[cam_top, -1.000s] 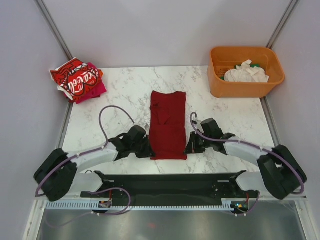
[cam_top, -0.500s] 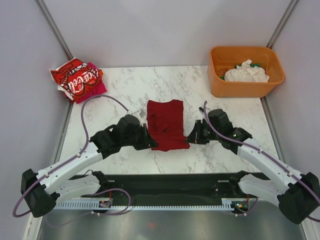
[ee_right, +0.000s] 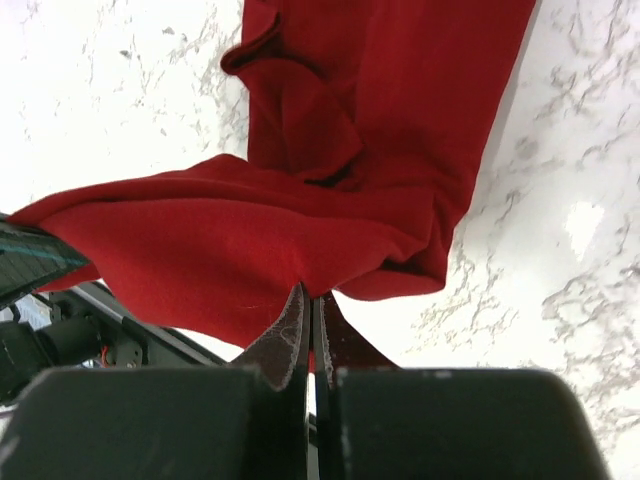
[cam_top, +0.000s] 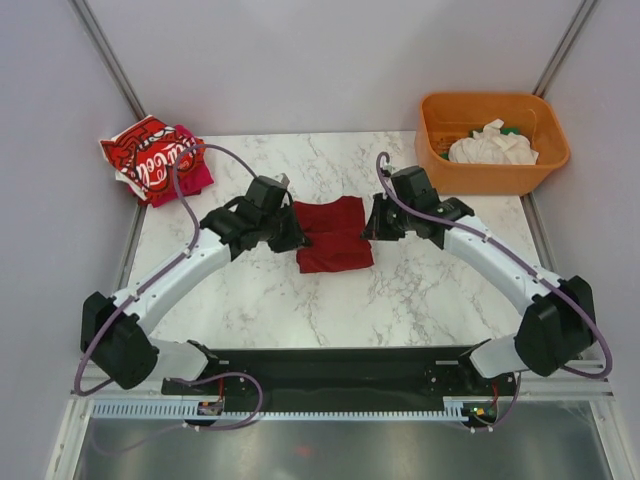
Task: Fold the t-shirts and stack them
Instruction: Fold the tshirt
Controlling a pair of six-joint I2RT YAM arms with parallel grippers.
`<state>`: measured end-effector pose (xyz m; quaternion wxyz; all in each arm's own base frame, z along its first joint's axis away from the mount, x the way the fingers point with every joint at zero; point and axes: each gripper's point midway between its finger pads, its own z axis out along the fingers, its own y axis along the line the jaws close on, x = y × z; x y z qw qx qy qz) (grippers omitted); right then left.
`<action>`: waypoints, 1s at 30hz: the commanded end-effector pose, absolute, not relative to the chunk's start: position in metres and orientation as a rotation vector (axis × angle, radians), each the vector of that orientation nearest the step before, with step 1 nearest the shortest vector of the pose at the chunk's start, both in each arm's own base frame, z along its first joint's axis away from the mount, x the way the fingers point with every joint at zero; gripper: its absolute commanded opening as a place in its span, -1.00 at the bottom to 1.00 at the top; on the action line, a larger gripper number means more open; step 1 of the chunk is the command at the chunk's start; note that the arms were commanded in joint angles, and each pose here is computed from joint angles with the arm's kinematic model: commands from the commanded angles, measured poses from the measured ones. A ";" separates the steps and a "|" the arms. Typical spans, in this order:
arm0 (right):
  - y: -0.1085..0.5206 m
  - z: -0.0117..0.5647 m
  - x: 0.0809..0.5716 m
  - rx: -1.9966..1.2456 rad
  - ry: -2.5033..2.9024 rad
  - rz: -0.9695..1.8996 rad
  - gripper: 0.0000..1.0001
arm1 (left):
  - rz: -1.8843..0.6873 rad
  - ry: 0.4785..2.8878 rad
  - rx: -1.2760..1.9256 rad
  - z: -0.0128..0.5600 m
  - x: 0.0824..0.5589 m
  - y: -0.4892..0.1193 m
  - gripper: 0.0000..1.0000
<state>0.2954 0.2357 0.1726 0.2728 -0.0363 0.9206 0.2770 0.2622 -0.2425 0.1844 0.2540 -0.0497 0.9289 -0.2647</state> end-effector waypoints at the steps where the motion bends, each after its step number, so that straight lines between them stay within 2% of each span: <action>1: 0.236 0.193 0.330 -0.118 2.411 0.705 -1.00 | -0.711 2.468 -0.083 0.204 0.292 -0.234 -0.92; 12: 0.244 0.180 0.392 -0.108 2.442 0.700 -1.00 | -0.657 2.526 -0.100 0.179 0.349 -0.232 -0.92; 17: 0.245 0.148 0.422 -0.085 2.503 0.694 -0.97 | -0.609 2.563 -0.140 0.156 0.385 -0.224 -0.87; 19: 0.243 0.135 0.444 -0.057 2.525 0.679 -0.68 | -0.612 2.564 -0.172 0.151 0.407 -0.218 -0.71; 20: 0.243 0.132 0.452 -0.050 2.528 0.682 -0.23 | -0.606 2.619 -0.164 0.126 0.415 -0.218 -0.42; 21: 0.246 0.127 0.471 -0.046 2.525 0.682 0.70 | -0.645 2.599 -0.162 0.134 0.432 -0.218 0.42; 22: 0.232 0.121 0.478 0.001 2.563 0.610 0.92 | -0.695 2.608 -0.145 0.132 0.439 -0.221 0.89; 23: 0.228 0.123 0.487 0.028 2.559 0.588 0.96 | -0.759 2.631 -0.106 0.129 0.442 -0.228 0.99; 24: 0.227 0.134 0.499 0.036 2.525 0.587 0.96 | -0.747 2.611 -0.111 0.135 0.464 -0.229 1.00; 25: 0.220 0.141 0.505 0.060 2.506 0.559 0.96 | -0.678 2.657 -0.125 0.132 0.462 -0.221 1.00; 30: 0.199 0.205 0.503 0.061 2.369 0.455 0.96 | -0.635 2.548 -0.088 0.175 0.474 -0.215 1.00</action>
